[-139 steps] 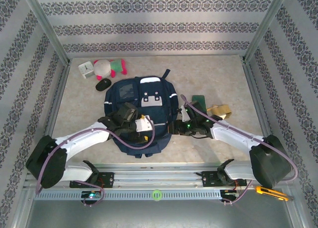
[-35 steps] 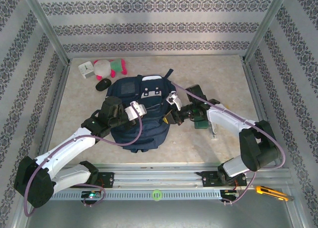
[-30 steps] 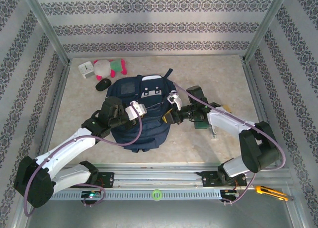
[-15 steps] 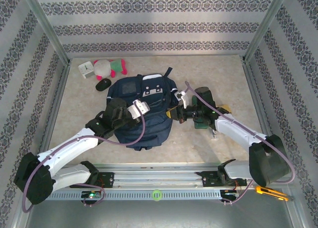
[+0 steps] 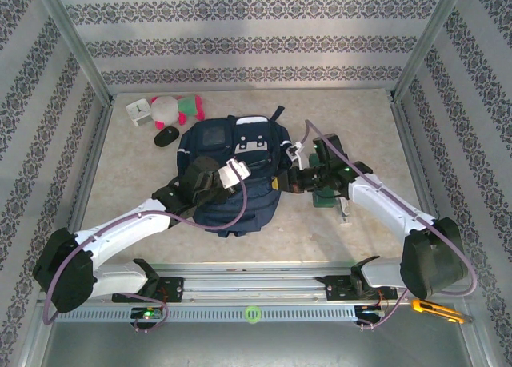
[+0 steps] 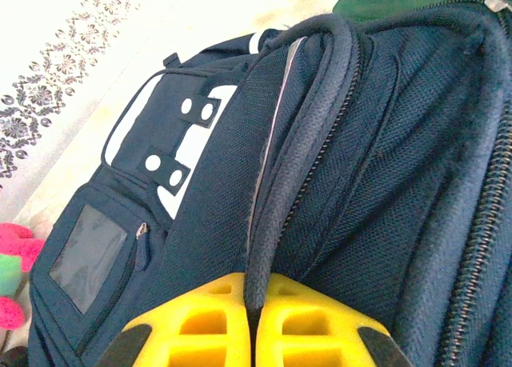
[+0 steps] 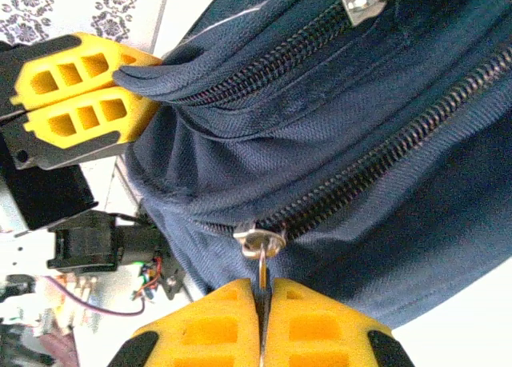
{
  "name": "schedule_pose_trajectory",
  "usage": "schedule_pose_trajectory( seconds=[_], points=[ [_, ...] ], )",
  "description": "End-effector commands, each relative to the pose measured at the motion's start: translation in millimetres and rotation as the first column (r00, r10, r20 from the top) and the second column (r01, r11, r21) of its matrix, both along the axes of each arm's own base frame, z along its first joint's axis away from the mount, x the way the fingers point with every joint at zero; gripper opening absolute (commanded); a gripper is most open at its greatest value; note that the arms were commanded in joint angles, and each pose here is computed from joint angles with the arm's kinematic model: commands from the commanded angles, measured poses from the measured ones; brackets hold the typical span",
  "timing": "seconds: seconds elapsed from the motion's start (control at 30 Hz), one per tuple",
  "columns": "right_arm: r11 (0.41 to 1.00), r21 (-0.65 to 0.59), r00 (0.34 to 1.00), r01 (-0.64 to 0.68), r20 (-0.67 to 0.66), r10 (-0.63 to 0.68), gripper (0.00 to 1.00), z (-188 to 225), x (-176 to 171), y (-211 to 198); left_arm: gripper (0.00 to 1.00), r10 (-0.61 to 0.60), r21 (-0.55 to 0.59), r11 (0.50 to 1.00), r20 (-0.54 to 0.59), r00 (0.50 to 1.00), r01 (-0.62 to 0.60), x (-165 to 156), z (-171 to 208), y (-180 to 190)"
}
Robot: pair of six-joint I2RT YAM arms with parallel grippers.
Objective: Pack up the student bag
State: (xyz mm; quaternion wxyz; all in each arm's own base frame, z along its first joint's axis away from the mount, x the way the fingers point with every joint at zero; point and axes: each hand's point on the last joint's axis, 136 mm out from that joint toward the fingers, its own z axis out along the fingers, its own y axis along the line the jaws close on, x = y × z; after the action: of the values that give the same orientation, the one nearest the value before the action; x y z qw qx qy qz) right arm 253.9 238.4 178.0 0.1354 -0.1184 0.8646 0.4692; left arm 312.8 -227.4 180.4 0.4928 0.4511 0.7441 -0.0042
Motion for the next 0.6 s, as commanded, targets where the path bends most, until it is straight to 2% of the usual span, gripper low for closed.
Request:
schedule_pose_trajectory(
  seconds=[0.0, 0.3, 0.57],
  points=[
    [0.998, 0.047, 0.991, -0.05, -0.121, 0.056, 0.0, 19.2, -23.1, 4.5, 0.0, 0.181, 0.056, 0.981, 0.077, 0.981, -0.185, 23.7, 11.7, 33.0],
    [0.995, 0.029, 0.984, -0.096, -0.145, 0.099, 0.0, 16.0, -37.1, 48.4, 0.0, 0.153, -0.075, 0.986, 0.033, 0.988, -0.151, 23.2, 21.0, -1.5],
    [0.999, -0.048, 0.994, -0.006, -0.107, 0.0, 0.0, 3.8, -27.0, 58.2, 0.0, 0.183, -0.195, 0.964, 0.005, 0.983, -0.179, 25.2, 33.5, -10.7]
  ],
)
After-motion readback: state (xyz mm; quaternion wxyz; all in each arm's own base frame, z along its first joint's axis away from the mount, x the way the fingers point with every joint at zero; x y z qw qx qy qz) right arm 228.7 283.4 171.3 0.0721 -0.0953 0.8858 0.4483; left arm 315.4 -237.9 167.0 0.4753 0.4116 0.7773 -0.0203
